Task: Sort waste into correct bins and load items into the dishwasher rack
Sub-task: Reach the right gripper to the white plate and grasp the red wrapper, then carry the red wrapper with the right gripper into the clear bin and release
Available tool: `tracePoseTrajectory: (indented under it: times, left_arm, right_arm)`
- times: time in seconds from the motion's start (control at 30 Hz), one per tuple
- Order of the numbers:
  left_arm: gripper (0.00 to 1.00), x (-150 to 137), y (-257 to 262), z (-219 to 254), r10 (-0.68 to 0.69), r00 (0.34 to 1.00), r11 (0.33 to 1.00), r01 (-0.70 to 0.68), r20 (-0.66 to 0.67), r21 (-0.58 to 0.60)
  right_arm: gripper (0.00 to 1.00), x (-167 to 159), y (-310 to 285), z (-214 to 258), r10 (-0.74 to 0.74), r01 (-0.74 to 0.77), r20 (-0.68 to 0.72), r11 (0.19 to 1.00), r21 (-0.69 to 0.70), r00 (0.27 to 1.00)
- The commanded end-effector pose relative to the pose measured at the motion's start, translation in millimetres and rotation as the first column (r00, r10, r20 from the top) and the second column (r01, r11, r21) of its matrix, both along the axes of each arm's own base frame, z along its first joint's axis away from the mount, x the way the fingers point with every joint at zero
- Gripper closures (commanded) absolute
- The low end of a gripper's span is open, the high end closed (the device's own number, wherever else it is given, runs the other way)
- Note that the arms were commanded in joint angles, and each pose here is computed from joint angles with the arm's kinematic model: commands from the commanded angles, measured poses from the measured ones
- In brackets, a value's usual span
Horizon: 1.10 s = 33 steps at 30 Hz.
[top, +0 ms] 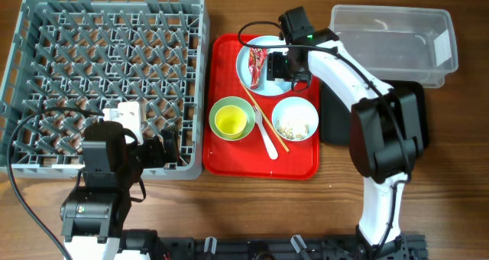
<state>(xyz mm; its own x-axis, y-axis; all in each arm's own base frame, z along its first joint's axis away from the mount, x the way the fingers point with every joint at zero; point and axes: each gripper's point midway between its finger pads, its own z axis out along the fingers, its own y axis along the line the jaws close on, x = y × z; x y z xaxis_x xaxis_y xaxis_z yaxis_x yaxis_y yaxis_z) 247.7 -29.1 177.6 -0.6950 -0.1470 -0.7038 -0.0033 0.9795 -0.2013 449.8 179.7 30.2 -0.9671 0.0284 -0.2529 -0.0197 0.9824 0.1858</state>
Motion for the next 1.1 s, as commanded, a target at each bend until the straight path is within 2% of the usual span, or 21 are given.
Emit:
tracePoseTrajectory:
  times: [0.0, 0.13, 0.17, 0.2, 0.23, 0.37, 0.6, 0.63, 0.73, 0.77, 0.8, 0.83, 0.87, 0.93, 1.07]
  left_arm:
    - [0.0, 3, -2, 9, -0.003, 1.0, 1.0, 0.003, 0.02, -0.018]
    - [0.0, 3, -2, 8, -0.003, 1.0, 1.0, 0.003, 0.017, -0.018]
    - [0.0, 3, -2, 8, -0.003, 1.0, 1.0, 0.003, 0.017, -0.018]
    - [0.0, 3, -2, 8, -0.003, 1.0, 1.0, 0.003, 0.016, -0.018]
    - [0.0, 3, -2, 8, -0.003, 1.0, 1.0, 0.003, 0.016, -0.018]
    - [0.0, 2, -2, 8, -0.003, 1.0, 1.0, 0.003, 0.012, -0.018]
    - [0.0, 2, -2, 8, -0.003, 1.0, 1.0, 0.003, 0.012, -0.018]
    - [0.0, 2, -2, 8, -0.003, 1.0, 1.0, 0.003, 0.013, -0.018]
    - [0.0, 2, -2, 7, -0.003, 1.0, 1.0, 0.003, 0.012, -0.018]
    - [0.0, 3, -2, 7, -0.003, 1.0, 1.0, 0.003, 0.01, -0.018]
    - [0.0, 3, -2, 7, -0.003, 1.0, 1.0, 0.003, 0.01, -0.018]
    - [0.0, 3, -2, 7, -0.003, 1.0, 1.0, 0.003, 0.009, -0.018]
    - [0.0, 3, -2, 7, -0.003, 1.0, 1.0, 0.003, 0.008, -0.018]
    - [0.0, 3, -2, 6, -0.003, 1.0, 1.0, 0.003, 0.007, -0.018]
    - [0.0, 3, -2, 6, -0.003, 1.0, 1.0, 0.003, 0.007, -0.017]
  right_arm:
    - [0.37, 2, 8, -15, -0.014, 0.015, -0.018, 1.0, 0.021, 1.0]
    - [0.71, 2, 8, -17, -0.015, 0.015, -0.023, 1.0, 0.019, 1.0]
    - [0.82, 2, 8, -17, -0.024, 0.024, -0.025, 0.999, 0.022, 0.999]
    - [0.86, 1, 8, -17, -0.039, 0.04, -0.031, 0.999, 0.024, 0.999]
    - [0.94, 0, 7, -17, -0.043, 0.043, -0.035, 0.999, 0.024, 0.998]
    - [0.96, 0, 3, 6, -0.042, 0.043, -0.011, 0.998, 0.038, 0.999]
    - [0.95, 24, -54, 117, -0.148, 0.13, 0.218, 0.987, 0.096, 0.965]
    - [0.93, 26, -75, 134, -0.192, 0.175, 0.256, 0.981, 0.088, 0.947]
    - [0.89, 27, -121, 147, -0.283, 0.282, 0.284, 0.958, 0.044, 0.916]
    - [0.54, 26, -140, 145, -0.317, 0.319, 0.274, 0.947, 0.037, 0.908]
    - [0.37, 28, -146, 144, -0.328, 0.33, 0.272, 0.943, 0.043, 0.904]
    - [0.16, 32, -150, 147, -0.337, 0.337, 0.289, 0.94, 0.053, 0.896]
    - [0.08, 38, -153, 151, -0.341, 0.339, 0.314, 0.939, 0.063, 0.886]
    - [0.02, 49, -149, 167, -0.336, 0.315, 0.367, 0.942, 0.12, 0.867]
    - [0.02, 46, -83, 196, -0.21, 0.075, 0.37, 0.935, 0.346, 0.905]
